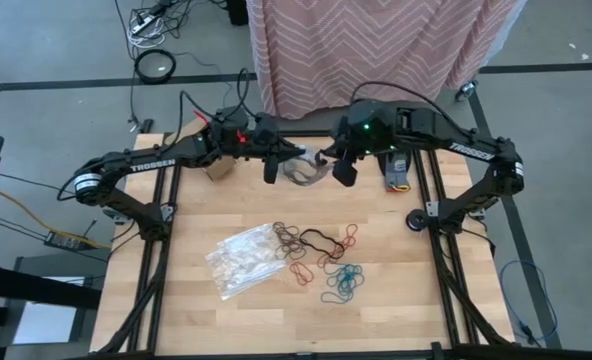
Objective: Sort rubber bands
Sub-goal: Put the black rubber band into the transparent zip bag
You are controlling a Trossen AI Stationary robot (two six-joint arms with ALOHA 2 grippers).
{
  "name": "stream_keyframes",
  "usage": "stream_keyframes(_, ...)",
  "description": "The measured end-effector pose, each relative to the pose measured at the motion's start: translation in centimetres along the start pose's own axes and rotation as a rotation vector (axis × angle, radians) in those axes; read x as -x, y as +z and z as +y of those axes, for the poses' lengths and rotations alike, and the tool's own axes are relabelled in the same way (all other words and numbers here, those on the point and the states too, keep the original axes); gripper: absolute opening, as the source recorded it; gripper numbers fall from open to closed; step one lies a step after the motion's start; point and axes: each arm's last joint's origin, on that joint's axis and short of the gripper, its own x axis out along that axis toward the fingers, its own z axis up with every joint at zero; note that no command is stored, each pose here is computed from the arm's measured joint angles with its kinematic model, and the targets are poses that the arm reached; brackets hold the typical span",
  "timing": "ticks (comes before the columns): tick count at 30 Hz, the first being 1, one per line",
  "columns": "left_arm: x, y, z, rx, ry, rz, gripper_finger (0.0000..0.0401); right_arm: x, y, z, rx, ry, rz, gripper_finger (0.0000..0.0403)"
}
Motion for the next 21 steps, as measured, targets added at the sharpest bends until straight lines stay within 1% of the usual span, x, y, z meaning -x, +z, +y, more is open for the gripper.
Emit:
stream_keyframes(2,0.0,0.1,0.0,0.000,-0.010,-0.007,0.0000,-0.7,0.1,0.1,0.000,0.033,0.009,0.0000)
stream_keyframes(6,0.0,0.0,-0.1,0.004,-0.034,0.001,0.0000,-2.3,0.1,0.1,0.013,0.040,0.043,0.0000)
stream_keyframes(11,0.0,-0.1,-0.2,0.009,-0.067,0.016,0.0000,-4.0,0.7,0.0,0.021,0.098,0.013,0.0000)
stream_keyframes(14,0.0,0.0,-0.2,0.013,-0.074,0.013,0.0000,-5.1,0.8,0.0,0.023,0.128,0.020,0.0000)
stream_keyframes(18,0.0,0.1,-0.3,0.020,-0.088,0.006,0.0000,-6.9,0.4,0.0,0.015,0.170,0.079,0.0000)
stream_keyframes(21,0.2,0.2,-0.4,0.018,-0.091,0.001,0.0000,-8.1,0.0,0.0,0.012,0.175,0.124,0.0000)
